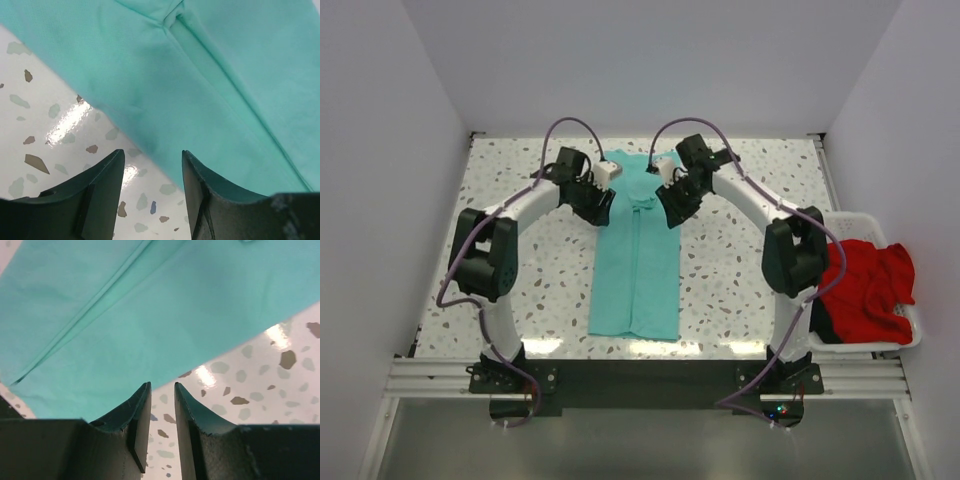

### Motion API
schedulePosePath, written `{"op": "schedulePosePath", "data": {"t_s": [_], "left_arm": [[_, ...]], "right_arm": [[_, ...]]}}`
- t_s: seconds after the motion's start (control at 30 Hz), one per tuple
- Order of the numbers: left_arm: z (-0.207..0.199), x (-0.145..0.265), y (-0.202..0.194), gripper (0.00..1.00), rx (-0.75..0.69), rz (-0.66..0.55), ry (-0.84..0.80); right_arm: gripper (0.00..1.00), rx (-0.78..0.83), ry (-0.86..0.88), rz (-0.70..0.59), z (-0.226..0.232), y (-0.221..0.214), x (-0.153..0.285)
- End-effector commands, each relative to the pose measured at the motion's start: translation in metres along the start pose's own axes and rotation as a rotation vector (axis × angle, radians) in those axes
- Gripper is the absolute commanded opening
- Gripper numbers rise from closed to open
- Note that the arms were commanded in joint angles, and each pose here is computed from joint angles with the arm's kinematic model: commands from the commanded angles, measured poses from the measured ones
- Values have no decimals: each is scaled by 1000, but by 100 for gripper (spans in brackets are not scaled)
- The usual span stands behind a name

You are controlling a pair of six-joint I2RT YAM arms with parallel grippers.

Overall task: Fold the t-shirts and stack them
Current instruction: Fold the tshirt

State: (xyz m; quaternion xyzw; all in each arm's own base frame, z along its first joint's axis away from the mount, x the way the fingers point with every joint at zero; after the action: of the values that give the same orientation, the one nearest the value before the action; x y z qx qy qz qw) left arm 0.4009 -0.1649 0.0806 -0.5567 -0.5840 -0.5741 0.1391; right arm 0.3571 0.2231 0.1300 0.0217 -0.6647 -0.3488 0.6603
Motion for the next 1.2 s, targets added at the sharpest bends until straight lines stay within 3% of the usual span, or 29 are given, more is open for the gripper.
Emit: {"op": "schedulePosePath", "data": {"t_s": [0.0, 0.2, 0.43, 0.97, 1.17], "left_arm": [[-15, 19, 17, 55, -49, -103, -68], [-18, 1, -10, 55, 5, -33, -128], [-7, -25, -39, 45, 71, 34, -108], [47, -54, 3, 42, 126, -15, -35], [45, -41, 23, 48, 103, -62, -46]], "right_arm": [[29, 27, -117, 50, -16, 9, -10], [27, 0, -172, 116, -39, -3, -43], [25, -11, -273, 194, -61, -25, -71], [25, -72, -455, 153, -129, -11, -84], [29, -73, -438, 109, -130, 2, -69]]}}
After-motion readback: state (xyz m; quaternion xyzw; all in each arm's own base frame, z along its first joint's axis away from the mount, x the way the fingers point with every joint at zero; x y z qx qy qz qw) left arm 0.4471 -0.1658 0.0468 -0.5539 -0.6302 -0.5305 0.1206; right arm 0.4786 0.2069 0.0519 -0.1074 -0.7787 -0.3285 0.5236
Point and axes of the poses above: each gripper's point midway between its finger pads, its own x axis back along the fingers, its own z axis along the line the jaws close on, y = z × x, the point moved 3 cm from there along x, back along the fingers, and after that the axes turned 15 degrees about x, right-handed, at the moved point
